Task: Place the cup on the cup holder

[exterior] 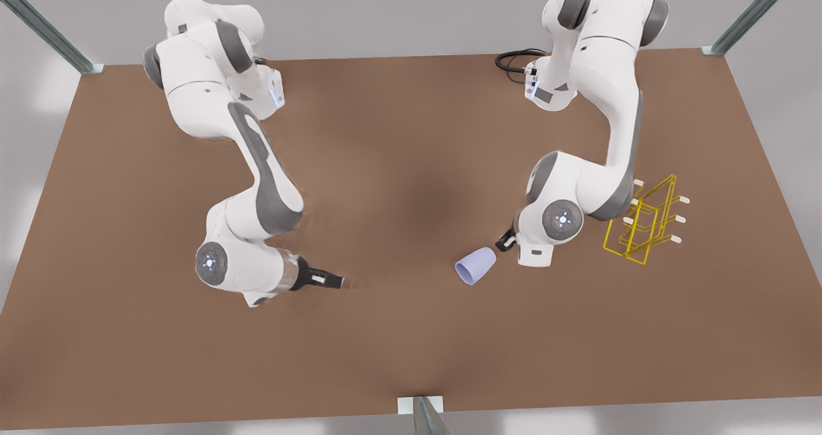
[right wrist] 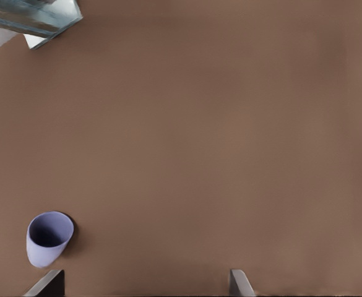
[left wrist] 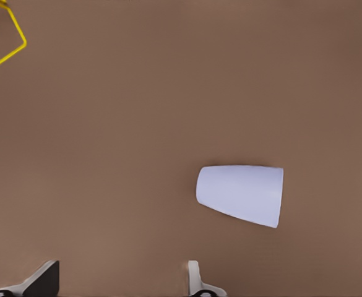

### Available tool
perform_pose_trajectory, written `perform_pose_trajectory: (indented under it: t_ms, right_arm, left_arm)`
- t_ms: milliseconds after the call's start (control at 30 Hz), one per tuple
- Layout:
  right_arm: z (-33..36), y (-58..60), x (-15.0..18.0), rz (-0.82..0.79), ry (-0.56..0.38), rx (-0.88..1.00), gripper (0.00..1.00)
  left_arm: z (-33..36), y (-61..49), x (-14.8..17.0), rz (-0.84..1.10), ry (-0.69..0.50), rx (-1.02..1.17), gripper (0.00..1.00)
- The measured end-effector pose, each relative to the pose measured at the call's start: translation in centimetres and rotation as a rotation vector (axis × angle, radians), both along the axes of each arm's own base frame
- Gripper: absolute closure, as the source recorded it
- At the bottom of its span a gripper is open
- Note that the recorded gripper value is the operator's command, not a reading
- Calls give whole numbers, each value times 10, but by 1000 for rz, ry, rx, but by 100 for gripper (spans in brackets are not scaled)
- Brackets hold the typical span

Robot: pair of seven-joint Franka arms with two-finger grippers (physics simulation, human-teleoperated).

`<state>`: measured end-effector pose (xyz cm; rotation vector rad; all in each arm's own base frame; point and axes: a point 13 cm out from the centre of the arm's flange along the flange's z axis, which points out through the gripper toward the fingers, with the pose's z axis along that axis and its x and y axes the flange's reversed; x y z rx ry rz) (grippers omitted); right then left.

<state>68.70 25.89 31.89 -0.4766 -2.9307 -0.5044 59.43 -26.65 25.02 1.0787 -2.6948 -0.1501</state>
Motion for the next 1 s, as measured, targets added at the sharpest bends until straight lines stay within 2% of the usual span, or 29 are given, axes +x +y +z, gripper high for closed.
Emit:
perform_pose_trajectory:
  t_ms: [33, 100, 167, 267, 367, 500, 633, 1000]
  right_arm:
    - [41, -57, -19, -1, -32, -69, 0]
    - [77, -146, -51, 10, -63, -207, 0]
    - [84, -200, -69, 26, -48, -288, 0]
    - [75, -230, -115, 88, -8, -341, 0]
    - [82, -234, -102, 150, -41, -354, 0]
    - [93, -221, -80, 235, -86, -353, 0]
    - [91, -219, -64, 292, -86, -345, 0]
    - [88, -220, -60, 388, -100, -335, 0]
  left_arm:
    - [-6, -7, 13, 103, -42, 3, 0]
    - [-20, -24, 34, 307, -108, -9, 0]
    - [-29, -38, 50, 511, -141, -36, 0]
    - [-54, -67, 56, 750, -145, -38, 0]
    - [-69, -72, 63, 978, -137, -25, 0]
    - [-76, -67, 52, 1202, -121, 9, 0]
    - [-74, -66, 45, 1288, -112, 19, 0]
    - [-124, -63, 39, 1464, -58, 88, 0]
